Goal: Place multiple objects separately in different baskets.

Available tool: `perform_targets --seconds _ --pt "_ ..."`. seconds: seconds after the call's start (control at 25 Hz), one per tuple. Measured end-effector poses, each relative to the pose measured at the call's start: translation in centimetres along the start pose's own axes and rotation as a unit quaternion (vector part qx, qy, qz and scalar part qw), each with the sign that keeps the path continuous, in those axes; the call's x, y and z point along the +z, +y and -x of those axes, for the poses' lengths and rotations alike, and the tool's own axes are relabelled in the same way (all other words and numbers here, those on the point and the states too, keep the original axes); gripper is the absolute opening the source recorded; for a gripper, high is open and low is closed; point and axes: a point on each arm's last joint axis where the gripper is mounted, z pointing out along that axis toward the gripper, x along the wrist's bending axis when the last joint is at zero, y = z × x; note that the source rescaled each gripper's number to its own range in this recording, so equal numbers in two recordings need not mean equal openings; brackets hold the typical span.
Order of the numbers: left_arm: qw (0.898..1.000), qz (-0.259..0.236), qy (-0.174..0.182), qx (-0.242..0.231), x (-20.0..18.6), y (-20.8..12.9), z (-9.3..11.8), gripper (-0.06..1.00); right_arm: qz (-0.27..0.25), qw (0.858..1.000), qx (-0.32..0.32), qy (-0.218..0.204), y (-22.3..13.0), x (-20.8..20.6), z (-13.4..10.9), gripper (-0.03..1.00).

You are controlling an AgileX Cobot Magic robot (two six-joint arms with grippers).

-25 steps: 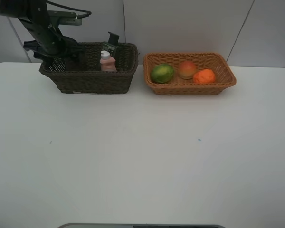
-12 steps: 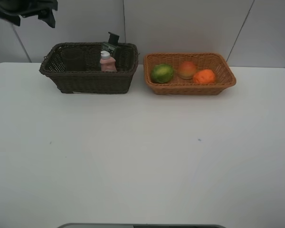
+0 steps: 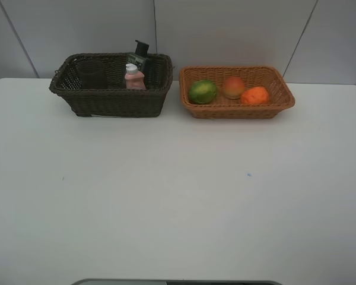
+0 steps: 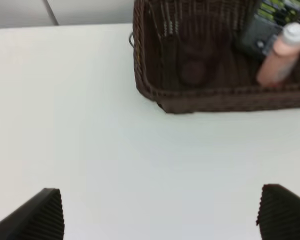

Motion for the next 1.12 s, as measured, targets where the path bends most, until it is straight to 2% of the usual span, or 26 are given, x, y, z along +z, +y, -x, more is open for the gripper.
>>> perform_targets --seconds 0.2,0.48,0.8,0.96,1.12 --pt "0.999 0.036 -0.018 -0.002 -6.1 -5.3 -0.7 1.0 0.0 1.0 0.0 0.0 0.0 0.0 0.0 1.0" --pt "0.997 0.078 -0.023 0.0 -10.6 -12.2 -1.7 1.0 0.0 1.0 0.0 0.0 0.0 0.0 0.0 1.0" --pt "0.99 0.116 -0.079 0.017 -10.3 -17.8 -1.0 1.0 0.0 1.0 0.0 0.0 0.0 0.0 0.0 1.0" --pt "0.988 0.127 -0.08 0.023 -9.1 -19.6 -1.0 1.0 0.0 1.0 0.0 0.0 0.0 0.0 0.0 1.0" --pt "0.987 0.138 -0.08 0.027 -8.5 -19.6 -1.0 1.0 0.0 1.0 0.0 0.0 0.0 0.0 0.0 1.0"
